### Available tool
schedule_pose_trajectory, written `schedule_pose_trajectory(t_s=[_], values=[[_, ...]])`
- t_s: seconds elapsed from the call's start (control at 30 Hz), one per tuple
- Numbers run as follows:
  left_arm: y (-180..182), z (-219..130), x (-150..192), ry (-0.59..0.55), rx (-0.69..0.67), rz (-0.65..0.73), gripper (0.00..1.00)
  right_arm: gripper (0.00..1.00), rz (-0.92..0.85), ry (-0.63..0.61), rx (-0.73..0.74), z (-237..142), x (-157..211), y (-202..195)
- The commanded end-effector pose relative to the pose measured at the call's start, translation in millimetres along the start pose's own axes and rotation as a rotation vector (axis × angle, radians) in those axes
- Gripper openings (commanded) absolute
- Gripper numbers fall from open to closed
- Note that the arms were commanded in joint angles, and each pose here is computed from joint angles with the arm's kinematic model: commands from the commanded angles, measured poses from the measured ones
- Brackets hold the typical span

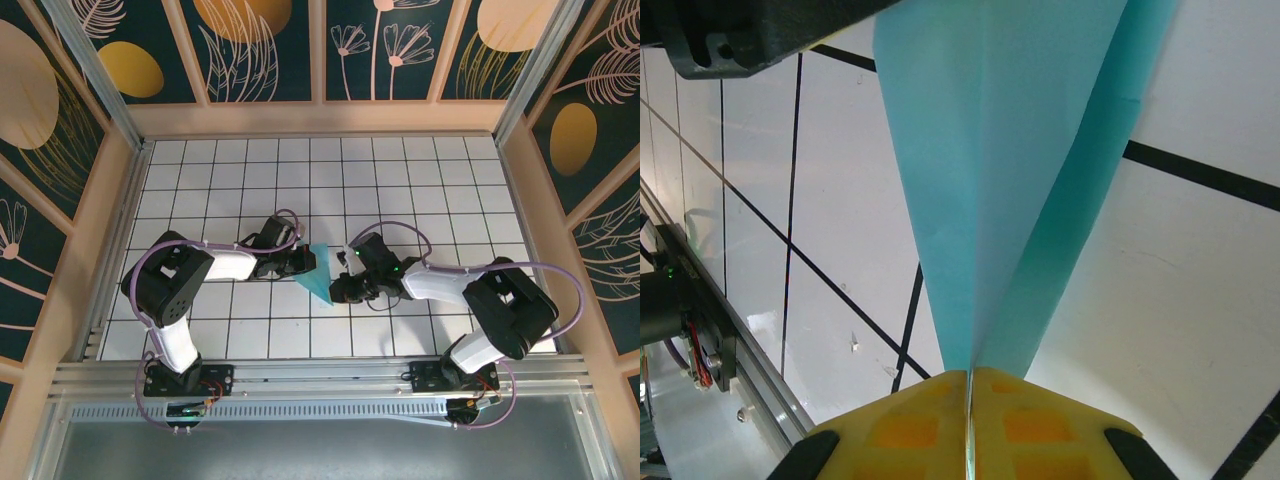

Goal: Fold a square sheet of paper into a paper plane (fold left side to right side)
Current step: Fourth fold the wing at the center of the table.

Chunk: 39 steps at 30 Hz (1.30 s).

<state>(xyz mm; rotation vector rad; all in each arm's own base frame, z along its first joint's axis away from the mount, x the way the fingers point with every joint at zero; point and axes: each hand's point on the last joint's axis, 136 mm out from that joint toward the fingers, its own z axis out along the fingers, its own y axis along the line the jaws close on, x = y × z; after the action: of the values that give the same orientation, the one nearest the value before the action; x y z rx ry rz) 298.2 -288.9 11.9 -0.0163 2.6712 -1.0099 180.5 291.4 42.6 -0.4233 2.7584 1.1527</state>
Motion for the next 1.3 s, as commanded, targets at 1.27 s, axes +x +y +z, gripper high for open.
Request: schedule_pose_trajectory(t_s=[1.27], values=[[61, 3, 28, 0.07, -0.23, -0.047, 0.0, 0.3, -0.018, -0.014, -0.032, -28, 15, 12]])
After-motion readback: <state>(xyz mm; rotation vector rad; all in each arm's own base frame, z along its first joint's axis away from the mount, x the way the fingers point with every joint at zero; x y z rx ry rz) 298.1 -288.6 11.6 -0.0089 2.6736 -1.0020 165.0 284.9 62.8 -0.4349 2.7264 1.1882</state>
